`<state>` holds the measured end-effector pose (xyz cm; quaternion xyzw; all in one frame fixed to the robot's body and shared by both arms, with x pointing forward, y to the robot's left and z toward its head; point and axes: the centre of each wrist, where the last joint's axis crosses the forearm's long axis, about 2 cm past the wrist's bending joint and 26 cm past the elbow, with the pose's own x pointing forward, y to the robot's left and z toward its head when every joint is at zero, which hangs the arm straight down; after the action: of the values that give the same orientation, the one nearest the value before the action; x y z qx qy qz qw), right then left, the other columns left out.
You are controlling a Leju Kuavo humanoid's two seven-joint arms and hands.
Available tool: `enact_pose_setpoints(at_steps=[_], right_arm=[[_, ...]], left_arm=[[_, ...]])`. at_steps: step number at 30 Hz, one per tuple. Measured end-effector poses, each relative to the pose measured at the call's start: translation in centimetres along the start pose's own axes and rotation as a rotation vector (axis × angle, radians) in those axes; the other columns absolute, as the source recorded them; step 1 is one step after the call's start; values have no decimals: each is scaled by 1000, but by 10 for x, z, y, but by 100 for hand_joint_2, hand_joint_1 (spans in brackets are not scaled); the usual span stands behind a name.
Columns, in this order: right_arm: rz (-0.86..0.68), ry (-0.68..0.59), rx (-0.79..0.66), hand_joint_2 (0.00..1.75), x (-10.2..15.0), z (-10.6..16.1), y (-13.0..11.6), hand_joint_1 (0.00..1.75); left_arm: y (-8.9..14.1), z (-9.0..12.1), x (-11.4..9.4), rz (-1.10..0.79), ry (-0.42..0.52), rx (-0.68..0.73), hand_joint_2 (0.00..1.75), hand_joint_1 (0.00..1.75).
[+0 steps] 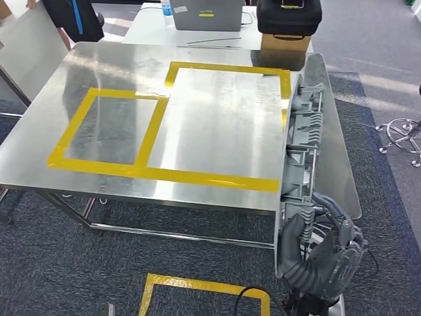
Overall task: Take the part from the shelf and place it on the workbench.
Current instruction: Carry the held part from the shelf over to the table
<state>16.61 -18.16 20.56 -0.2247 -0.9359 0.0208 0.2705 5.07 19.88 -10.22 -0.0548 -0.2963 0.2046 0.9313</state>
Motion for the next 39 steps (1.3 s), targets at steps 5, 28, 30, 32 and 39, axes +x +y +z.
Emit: enact_pose_setpoints(at_steps=[5, 28, 30, 32, 39], right_arm=[[2, -4, 0, 175, 0, 0, 0, 175], [12, -12, 6, 175, 0, 0, 0, 175], [12, -12, 6, 175, 0, 0, 0, 175], [12, -13, 7, 175, 0, 0, 0, 175], [12, -13, 7, 175, 0, 0, 0, 175]], left_arm=[[-2, 0, 0, 4, 0, -5, 175, 0], [-2, -1, 1, -3, -41, -42, 175, 0], [-2, -1, 2, -4, -44, -44, 175, 0], [-2, -1, 1, -6, -43, -45, 175, 0], [-1, 1, -1, -11, -22, -30, 175, 0]])
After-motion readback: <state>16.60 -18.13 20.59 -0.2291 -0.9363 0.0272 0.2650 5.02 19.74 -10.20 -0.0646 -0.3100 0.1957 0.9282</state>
